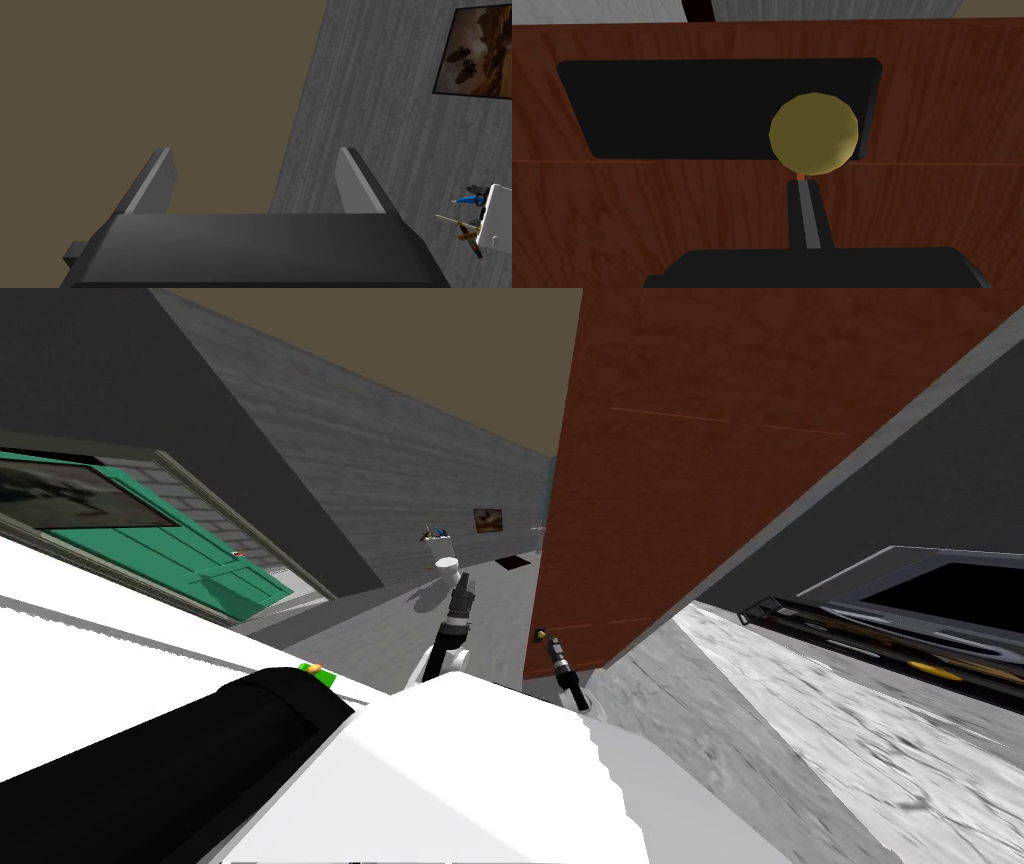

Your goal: Push the door open

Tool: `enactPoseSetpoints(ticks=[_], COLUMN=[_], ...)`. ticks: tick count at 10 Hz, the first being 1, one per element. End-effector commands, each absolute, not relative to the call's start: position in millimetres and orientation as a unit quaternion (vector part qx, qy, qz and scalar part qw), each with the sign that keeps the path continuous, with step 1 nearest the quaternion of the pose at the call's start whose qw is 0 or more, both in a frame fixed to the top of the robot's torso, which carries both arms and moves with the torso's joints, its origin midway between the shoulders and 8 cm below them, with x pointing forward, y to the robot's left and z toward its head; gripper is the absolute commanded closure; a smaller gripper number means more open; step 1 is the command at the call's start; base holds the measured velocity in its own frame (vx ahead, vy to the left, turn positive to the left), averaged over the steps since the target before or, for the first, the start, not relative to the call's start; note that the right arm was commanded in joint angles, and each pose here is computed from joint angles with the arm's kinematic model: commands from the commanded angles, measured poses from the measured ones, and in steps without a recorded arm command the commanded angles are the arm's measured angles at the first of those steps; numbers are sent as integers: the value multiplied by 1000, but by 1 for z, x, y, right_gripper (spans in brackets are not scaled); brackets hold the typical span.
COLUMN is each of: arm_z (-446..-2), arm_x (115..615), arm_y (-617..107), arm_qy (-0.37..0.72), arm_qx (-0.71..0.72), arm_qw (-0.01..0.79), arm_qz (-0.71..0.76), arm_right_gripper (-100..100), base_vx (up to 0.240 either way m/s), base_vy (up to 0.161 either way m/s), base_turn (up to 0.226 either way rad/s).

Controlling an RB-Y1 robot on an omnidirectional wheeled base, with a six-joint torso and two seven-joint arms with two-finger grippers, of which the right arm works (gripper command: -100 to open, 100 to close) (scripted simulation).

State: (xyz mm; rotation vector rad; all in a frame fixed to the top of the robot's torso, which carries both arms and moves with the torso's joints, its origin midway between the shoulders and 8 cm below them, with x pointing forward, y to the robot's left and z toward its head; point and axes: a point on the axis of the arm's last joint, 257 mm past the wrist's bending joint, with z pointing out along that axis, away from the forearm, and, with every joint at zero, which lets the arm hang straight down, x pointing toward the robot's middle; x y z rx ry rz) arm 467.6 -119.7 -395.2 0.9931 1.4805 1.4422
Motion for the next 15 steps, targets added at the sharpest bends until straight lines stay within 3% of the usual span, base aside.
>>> enactPoseSetpoints(ticks=[1, 8, 15], arm_z=[-396, -392, -392], arm_x=[467, 469, 468], arm_y=[-119, -107, -113], arm_qy=[589, 585, 581], arm_qx=[395, 397, 400], arm_qw=[409, 400, 409], arm_qz=[574, 583, 579], arm_right_gripper=[-100, -100, -100], base_vx=[-191, -200, 195], base_vy=[-25, -38, 84], base_turn=[-4, -22, 27])
